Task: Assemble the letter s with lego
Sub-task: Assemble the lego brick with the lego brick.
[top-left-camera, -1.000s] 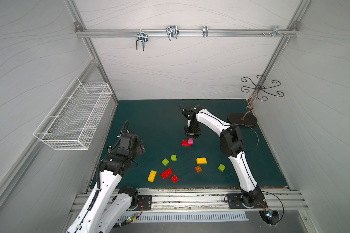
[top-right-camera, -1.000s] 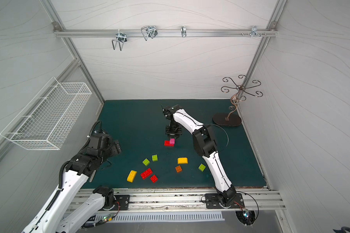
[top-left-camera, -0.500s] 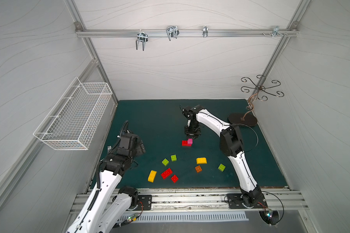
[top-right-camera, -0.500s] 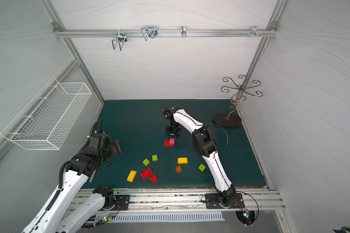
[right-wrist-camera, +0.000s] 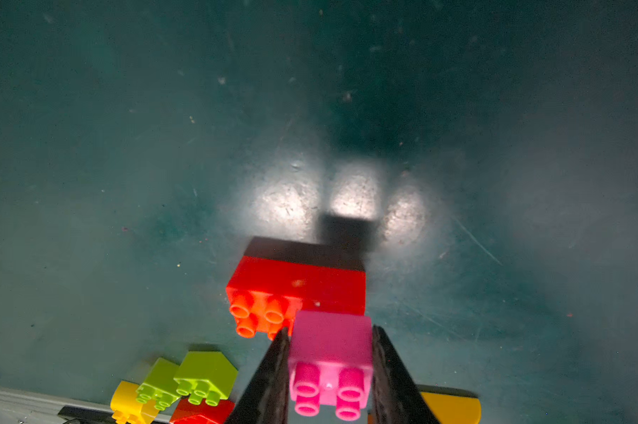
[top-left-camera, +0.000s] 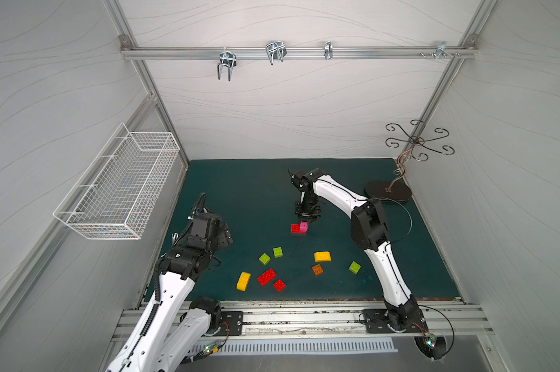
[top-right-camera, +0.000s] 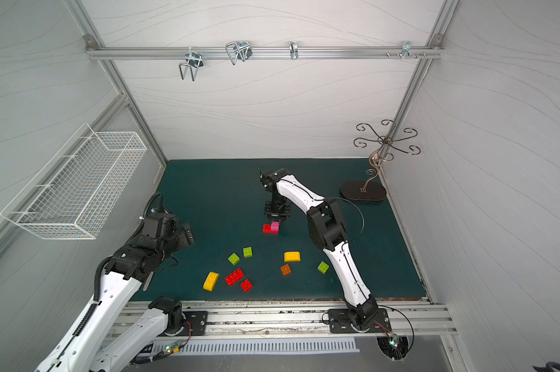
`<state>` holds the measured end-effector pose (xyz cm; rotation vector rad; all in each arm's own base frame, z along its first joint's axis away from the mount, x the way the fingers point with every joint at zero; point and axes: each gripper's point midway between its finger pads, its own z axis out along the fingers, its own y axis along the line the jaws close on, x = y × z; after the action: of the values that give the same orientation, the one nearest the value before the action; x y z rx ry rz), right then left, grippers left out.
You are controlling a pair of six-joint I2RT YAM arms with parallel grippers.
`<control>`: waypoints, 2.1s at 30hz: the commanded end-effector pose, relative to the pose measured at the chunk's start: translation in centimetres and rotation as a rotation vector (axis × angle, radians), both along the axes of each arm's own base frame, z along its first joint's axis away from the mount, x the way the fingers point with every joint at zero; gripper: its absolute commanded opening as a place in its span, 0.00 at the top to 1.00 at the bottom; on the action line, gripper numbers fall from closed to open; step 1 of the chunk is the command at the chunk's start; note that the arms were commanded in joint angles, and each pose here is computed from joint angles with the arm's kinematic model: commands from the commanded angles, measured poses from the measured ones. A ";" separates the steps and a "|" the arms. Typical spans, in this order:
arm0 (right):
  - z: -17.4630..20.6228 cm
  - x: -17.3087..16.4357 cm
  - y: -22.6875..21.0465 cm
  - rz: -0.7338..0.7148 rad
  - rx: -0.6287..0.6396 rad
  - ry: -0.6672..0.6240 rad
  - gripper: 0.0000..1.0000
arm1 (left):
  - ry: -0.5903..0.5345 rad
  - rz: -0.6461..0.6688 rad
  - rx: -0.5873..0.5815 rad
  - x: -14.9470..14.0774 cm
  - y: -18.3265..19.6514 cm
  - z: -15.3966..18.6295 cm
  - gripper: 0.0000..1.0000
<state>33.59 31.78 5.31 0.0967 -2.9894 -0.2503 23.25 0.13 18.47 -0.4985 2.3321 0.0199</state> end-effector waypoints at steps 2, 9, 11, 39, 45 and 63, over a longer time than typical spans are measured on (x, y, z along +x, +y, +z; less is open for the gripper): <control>-1.7 -0.5 -0.2 -0.011 -0.046 0.024 1.00 | -0.042 0.016 -0.010 0.5 0.1 0.7 0.15; -2.4 -0.7 -0.3 -0.007 -0.072 0.023 1.00 | -0.042 0.015 -0.008 0.4 0.2 0.7 0.15; -2.7 -0.9 -0.3 0.000 -0.082 0.025 1.00 | -0.044 0.016 -0.009 0.4 0.2 0.8 0.15; -7.8 -2.7 -2.8 -0.006 -0.245 0.061 1.00 | -0.044 0.020 -0.007 0.4 0.3 0.8 0.15; -7.5 -2.9 -3.7 -0.010 -0.245 0.048 1.00 | -0.044 0.020 -0.007 0.4 0.3 0.8 0.15; -4.6 -2.4 -3.0 -0.007 -0.201 -0.013 0.94 | -0.044 0.023 -0.004 0.3 0.3 0.9 0.15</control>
<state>33.20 31.68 4.49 0.0703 -3.1106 -0.1789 23.20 0.15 18.60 -0.4987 2.3262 0.0173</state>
